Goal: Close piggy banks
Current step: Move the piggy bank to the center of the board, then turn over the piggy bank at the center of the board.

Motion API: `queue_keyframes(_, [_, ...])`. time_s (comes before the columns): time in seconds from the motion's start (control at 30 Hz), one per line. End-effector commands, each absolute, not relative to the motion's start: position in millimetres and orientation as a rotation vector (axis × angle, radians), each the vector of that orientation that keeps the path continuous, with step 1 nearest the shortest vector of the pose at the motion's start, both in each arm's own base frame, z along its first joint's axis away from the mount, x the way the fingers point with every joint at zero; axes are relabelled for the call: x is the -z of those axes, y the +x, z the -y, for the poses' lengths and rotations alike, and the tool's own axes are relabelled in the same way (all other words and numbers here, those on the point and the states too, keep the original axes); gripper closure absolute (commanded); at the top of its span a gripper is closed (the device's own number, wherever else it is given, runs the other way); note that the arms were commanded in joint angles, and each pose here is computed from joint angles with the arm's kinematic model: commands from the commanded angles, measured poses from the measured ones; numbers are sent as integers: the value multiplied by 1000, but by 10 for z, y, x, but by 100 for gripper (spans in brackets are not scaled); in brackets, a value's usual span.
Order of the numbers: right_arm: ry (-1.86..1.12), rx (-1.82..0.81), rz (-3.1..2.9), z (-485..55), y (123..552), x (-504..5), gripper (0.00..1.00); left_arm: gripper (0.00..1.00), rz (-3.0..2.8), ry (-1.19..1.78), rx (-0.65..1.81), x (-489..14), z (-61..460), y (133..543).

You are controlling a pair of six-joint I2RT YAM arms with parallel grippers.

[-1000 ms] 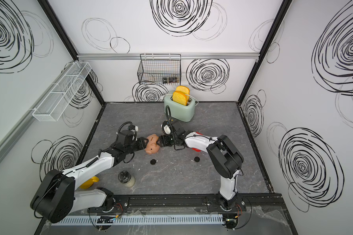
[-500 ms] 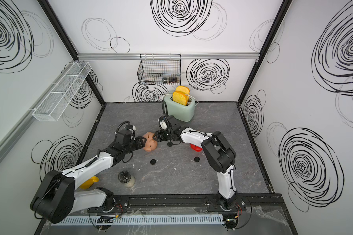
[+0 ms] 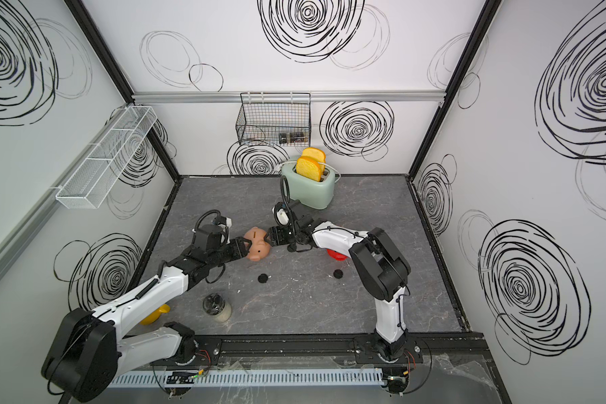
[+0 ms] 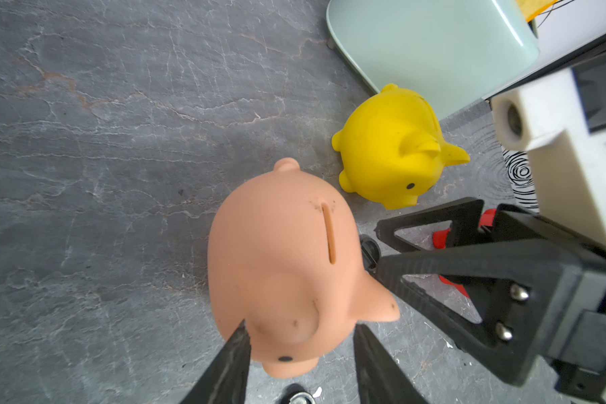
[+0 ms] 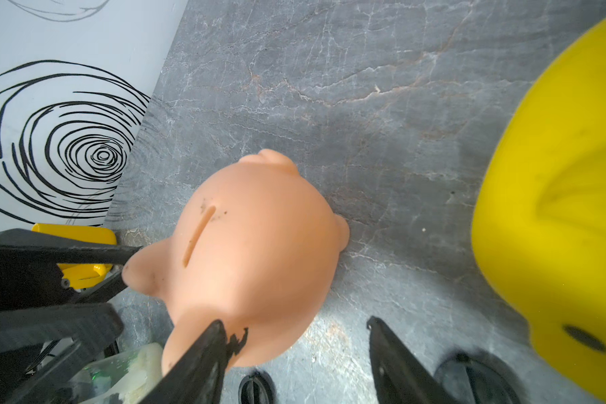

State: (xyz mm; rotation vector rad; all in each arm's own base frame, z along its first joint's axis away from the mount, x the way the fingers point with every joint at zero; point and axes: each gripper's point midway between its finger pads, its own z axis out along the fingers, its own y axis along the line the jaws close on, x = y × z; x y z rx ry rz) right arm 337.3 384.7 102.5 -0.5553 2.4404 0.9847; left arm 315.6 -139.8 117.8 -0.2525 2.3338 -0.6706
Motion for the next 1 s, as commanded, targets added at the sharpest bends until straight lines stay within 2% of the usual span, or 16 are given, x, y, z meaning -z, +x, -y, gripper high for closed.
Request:
queue_keyframes(0.0, [-558, -998, -2418, -3843, 3315, -1165, 34, 48, -2326, -245, 668, -1206, 1391, 3194])
queue_keyframes(0.4, [-561, -996, -2449, -3844, 3270, -1022, 34, 54, -2324, -270, 630, -1108, 1325, 3312])
queue_keyframes(0.7, [-563, -991, -2460, -3845, 3270, -967, 34, 51, -2296, -280, 658, -1136, 1322, 3362])
queue_keyframes(0.97, [-567, -992, -2464, -3844, 3261, -934, 34, 54, -2306, -278, 660, -1080, 1345, 3392])
